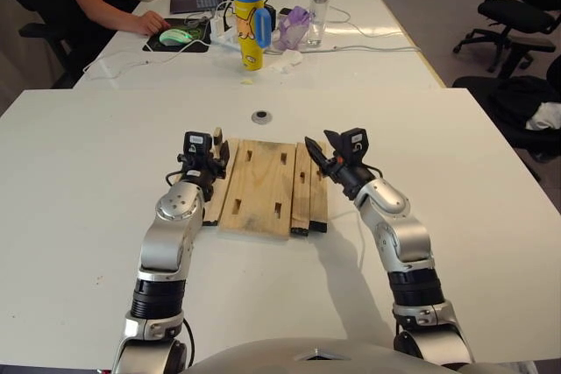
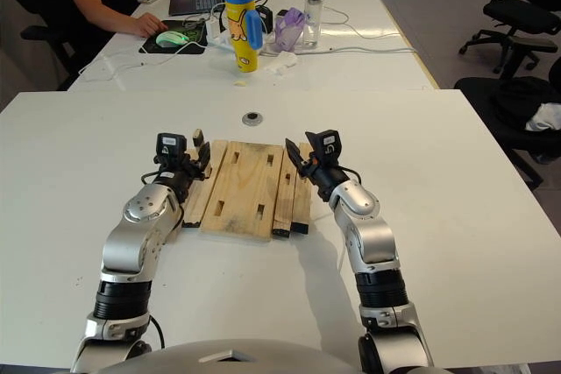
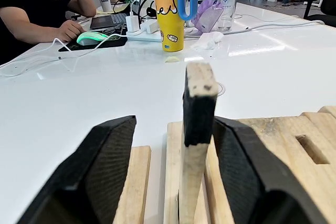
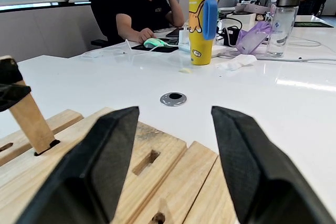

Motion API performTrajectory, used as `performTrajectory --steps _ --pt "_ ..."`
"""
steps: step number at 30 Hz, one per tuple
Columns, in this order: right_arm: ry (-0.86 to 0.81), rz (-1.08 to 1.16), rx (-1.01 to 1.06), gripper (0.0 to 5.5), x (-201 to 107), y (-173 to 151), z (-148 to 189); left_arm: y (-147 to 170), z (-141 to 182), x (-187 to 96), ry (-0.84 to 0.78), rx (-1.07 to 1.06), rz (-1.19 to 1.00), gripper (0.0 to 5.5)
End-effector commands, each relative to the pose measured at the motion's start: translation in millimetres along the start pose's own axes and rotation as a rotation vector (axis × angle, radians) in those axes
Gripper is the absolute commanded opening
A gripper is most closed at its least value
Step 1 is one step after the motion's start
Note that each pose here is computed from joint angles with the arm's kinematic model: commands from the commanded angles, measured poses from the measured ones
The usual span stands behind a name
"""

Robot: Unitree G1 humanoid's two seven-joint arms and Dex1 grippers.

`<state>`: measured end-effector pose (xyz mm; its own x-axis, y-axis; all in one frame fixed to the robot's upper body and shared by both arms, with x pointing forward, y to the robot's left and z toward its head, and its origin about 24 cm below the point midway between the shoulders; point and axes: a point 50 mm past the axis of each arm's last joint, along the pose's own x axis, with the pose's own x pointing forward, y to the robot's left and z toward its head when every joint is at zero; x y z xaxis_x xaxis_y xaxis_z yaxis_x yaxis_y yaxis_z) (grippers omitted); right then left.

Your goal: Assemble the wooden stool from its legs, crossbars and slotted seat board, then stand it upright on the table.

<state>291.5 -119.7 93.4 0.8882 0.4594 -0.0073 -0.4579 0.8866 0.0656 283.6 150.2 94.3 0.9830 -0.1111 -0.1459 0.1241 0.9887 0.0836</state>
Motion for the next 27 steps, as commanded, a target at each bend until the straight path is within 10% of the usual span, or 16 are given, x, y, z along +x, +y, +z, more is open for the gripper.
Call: performTrajectory --steps 1,11,27 --pt "-0.009 0.009 -0.001 2.55 3.1 1.1 2.7 1.0 -1.0 3.6 0.028 0.025 -0.011 1.98" --pt "-0.012 -0.014 0.006 2.55 3.5 1.2 1.2 4.1 4.4 7.7 0.056 0.032 -0.014 0.4" --pt "-0.146 0.338 0.554 4.29 -5.2 -31.4 44.5 29.6 106.9 16.3 -0.328 -0.394 -0.517 0.4"
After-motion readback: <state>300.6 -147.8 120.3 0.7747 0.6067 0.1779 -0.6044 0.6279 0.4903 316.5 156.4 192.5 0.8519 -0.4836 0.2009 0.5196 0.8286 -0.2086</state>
